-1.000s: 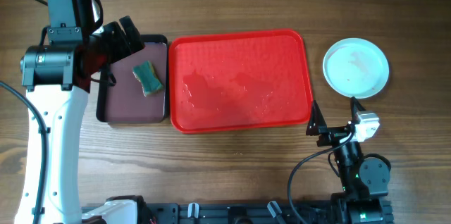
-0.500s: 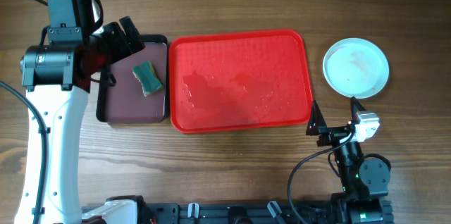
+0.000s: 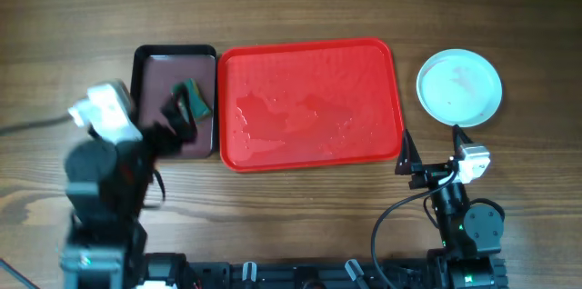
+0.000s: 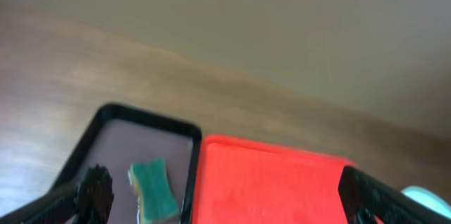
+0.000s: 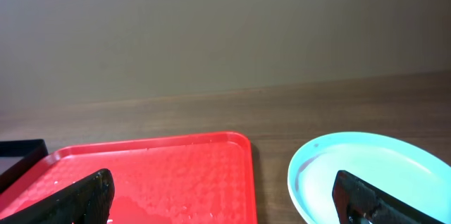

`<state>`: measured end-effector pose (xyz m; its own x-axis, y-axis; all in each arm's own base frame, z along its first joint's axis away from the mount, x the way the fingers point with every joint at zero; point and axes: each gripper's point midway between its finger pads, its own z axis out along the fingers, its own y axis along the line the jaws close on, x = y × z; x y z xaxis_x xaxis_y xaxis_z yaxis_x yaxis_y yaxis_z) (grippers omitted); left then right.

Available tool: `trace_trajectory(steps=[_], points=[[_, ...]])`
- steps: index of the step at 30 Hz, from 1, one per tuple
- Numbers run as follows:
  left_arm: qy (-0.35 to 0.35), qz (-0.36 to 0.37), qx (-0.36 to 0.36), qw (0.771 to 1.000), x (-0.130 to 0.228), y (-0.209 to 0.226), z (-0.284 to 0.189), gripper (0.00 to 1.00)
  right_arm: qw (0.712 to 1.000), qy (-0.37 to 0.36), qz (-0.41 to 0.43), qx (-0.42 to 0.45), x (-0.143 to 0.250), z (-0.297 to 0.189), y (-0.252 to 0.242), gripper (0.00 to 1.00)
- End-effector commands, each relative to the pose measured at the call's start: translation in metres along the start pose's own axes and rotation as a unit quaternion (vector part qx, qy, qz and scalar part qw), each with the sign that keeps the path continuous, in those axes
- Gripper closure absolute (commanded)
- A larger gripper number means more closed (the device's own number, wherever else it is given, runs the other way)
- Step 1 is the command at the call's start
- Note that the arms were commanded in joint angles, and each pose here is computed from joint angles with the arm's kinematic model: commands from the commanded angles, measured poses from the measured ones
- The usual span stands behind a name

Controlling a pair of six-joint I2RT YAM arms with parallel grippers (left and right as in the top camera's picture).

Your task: Clean dirty plates on tray and stack at the side

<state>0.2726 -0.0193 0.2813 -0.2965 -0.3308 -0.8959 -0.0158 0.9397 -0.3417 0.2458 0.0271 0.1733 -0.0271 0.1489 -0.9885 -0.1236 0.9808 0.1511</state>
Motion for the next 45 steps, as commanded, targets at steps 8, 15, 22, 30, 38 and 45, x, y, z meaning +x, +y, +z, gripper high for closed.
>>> trace_trajectory(steps=[8,15,22,30,38,45], points=[[-0.111,0.079,0.074,0.988,0.066,0.009,-0.005,0.00,1.000,-0.006,-0.009,0.001,-0.002,-0.001,0.000,0.00],[-0.144,0.097,0.040,0.984,0.078,0.027,-0.006,0.00,1.000,-0.006,-0.009,0.001,-0.002,-0.001,0.000,0.00],[-0.121,0.093,0.023,0.988,0.111,0.044,0.008,0.00,1.000,-0.006,-0.009,0.001,-0.002,-0.001,0.000,0.00],[-0.105,0.086,0.023,0.990,0.118,0.046,0.009,0.00,1.000,-0.006,-0.009,0.001,-0.002,-0.001,0.000,0.00],[-0.104,0.086,0.023,0.991,0.119,0.046,0.009,0.00,1.000,-0.006,-0.009,0.001,-0.002,-0.001,0.000,0.00],[-0.104,0.086,0.022,0.991,0.119,0.046,0.009,0.00,1.000,-0.006,-0.009,0.001,-0.002,-0.001,0.000,0.00]])
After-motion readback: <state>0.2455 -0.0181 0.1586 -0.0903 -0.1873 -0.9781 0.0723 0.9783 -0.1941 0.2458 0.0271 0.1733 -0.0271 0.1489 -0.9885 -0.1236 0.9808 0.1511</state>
